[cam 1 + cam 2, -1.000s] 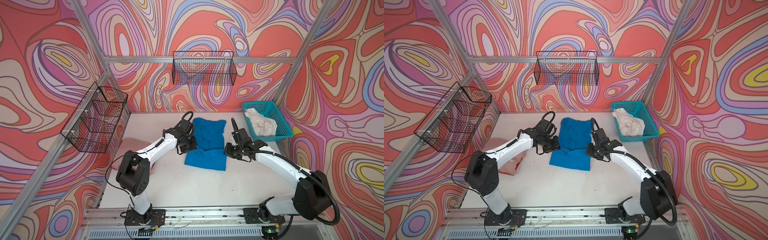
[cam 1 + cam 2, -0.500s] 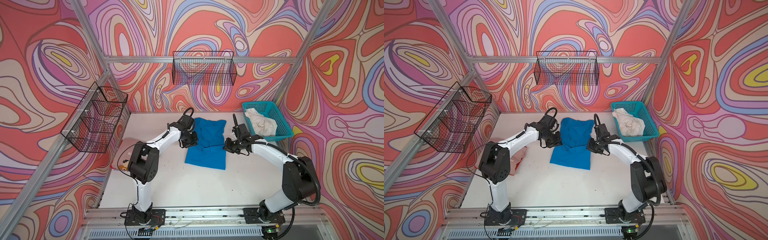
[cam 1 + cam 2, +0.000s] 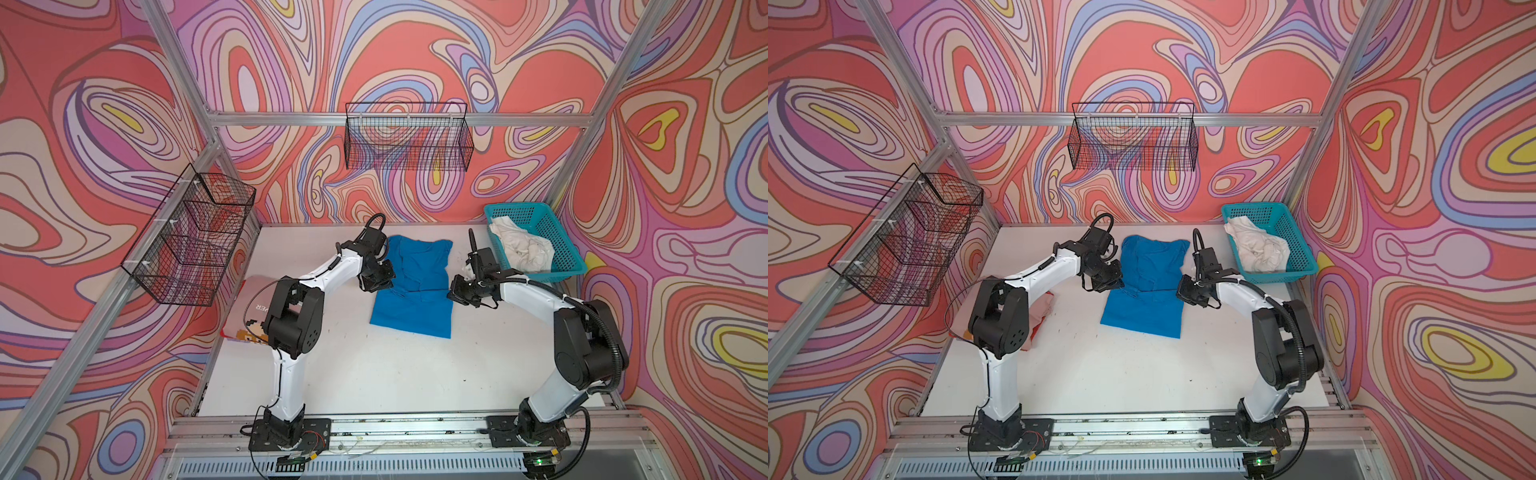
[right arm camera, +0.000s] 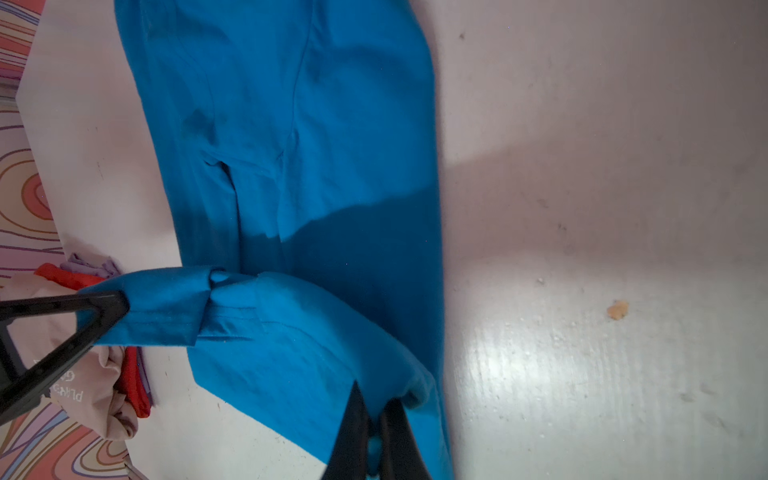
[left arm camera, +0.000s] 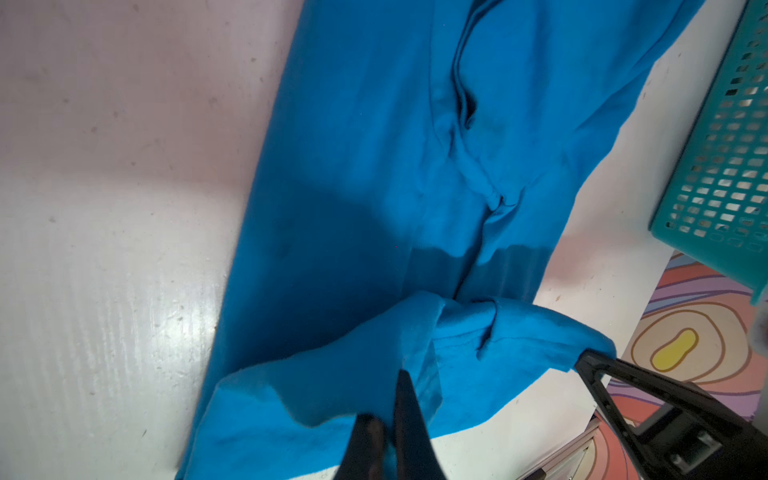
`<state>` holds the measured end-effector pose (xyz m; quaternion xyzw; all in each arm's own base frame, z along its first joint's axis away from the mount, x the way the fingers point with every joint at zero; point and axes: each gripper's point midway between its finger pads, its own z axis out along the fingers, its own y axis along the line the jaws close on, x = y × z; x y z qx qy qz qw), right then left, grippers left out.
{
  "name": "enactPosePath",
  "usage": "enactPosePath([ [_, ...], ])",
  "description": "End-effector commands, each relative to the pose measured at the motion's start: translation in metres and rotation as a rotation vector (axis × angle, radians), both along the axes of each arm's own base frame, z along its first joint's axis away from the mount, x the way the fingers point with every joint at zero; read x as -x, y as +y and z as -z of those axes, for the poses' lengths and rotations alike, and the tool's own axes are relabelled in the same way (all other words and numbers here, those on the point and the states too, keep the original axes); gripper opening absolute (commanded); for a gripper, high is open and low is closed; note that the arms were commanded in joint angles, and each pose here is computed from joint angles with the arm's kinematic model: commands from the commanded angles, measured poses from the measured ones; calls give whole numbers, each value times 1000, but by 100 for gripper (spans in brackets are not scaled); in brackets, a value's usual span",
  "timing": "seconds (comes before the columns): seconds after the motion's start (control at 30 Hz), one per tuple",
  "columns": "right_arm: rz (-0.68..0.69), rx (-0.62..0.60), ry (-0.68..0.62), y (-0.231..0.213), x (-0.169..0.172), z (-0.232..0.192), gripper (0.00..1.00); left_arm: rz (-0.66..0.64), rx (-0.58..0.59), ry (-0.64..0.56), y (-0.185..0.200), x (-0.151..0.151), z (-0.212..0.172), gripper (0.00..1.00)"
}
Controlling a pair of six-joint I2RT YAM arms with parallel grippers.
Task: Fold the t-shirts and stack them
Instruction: 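Release the folded edge and open both grippers above the blue shirt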
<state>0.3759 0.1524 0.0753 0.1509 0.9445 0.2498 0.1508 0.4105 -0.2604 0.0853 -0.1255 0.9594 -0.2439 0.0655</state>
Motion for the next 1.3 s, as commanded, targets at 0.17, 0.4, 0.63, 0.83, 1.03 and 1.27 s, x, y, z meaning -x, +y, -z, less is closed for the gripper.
enactPosePath([
  [0.17, 3, -14, -22, 0, -18, 3, 0, -12, -20, 26, 7, -9, 6, 25],
  [0.4, 22, -7, 1, 0, -30, 13, 16, -45, -32, 32, 15, -24, 3, 36],
  [0.63, 36, -12, -3, -1, -40, 6, 39, -70, -26, 40, 23, -39, -4, 47],
  [0.83, 38, -8, -43, -4, -54, -12, 48, -106, -7, 6, 36, -50, -23, 59],
  [1.03, -6, -44, -77, 3, -46, -26, 52, -91, 33, -14, 36, -37, -27, 76],
  [1.27, -12, 11, -55, -12, -4, -18, 53, -73, 14, 35, 41, -22, 5, 74],
])
